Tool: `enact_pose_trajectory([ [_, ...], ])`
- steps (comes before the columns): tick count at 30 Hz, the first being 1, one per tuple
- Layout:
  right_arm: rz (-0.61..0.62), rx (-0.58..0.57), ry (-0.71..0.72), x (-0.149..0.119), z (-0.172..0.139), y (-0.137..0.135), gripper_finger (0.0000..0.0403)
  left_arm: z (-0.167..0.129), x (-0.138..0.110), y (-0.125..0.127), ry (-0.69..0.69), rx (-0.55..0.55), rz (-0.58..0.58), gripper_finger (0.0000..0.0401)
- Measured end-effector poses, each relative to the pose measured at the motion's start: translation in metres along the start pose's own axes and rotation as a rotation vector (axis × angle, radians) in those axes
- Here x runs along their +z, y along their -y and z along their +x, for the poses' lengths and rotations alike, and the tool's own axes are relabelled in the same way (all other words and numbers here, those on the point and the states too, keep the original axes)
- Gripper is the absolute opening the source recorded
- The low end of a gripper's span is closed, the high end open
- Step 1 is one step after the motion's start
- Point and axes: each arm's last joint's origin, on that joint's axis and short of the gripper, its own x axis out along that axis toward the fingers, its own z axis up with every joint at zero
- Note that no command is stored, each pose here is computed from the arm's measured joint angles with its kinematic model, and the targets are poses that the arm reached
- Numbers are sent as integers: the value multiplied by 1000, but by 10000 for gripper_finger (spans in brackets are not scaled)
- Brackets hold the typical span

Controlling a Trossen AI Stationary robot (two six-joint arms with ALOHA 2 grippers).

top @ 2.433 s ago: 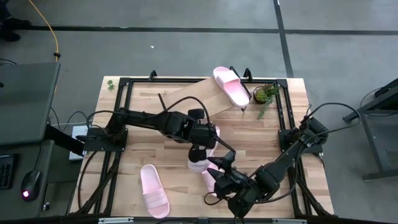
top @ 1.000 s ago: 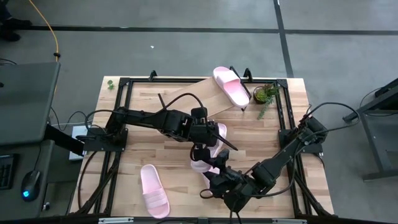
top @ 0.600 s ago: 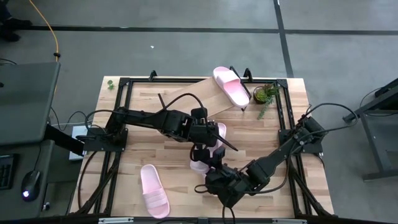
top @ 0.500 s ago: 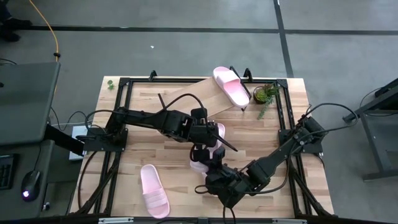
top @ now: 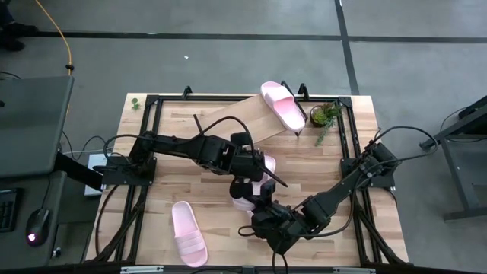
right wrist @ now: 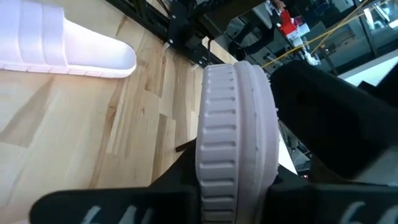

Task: Pick and place slides into the shelf
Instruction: Put the pink slipper on the shelf

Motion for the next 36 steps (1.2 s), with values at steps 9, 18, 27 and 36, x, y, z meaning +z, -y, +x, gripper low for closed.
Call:
enact_pose_trajectory([
  [9,-34,9,-16,-2,0,0,40,-12,-4,-8,11,90,1,172],
  [18,-18,62,-66,-10,0,8,42,-76,-21,-41,156,111,-104,191],
  [27,-17,108,-31,-9,-8,40,43,-136,-44,-70,320,63,-182,170],
  [36,-24,201,52,-10,-8,88,43,-156,-58,-80,354,30,-195,168],
])
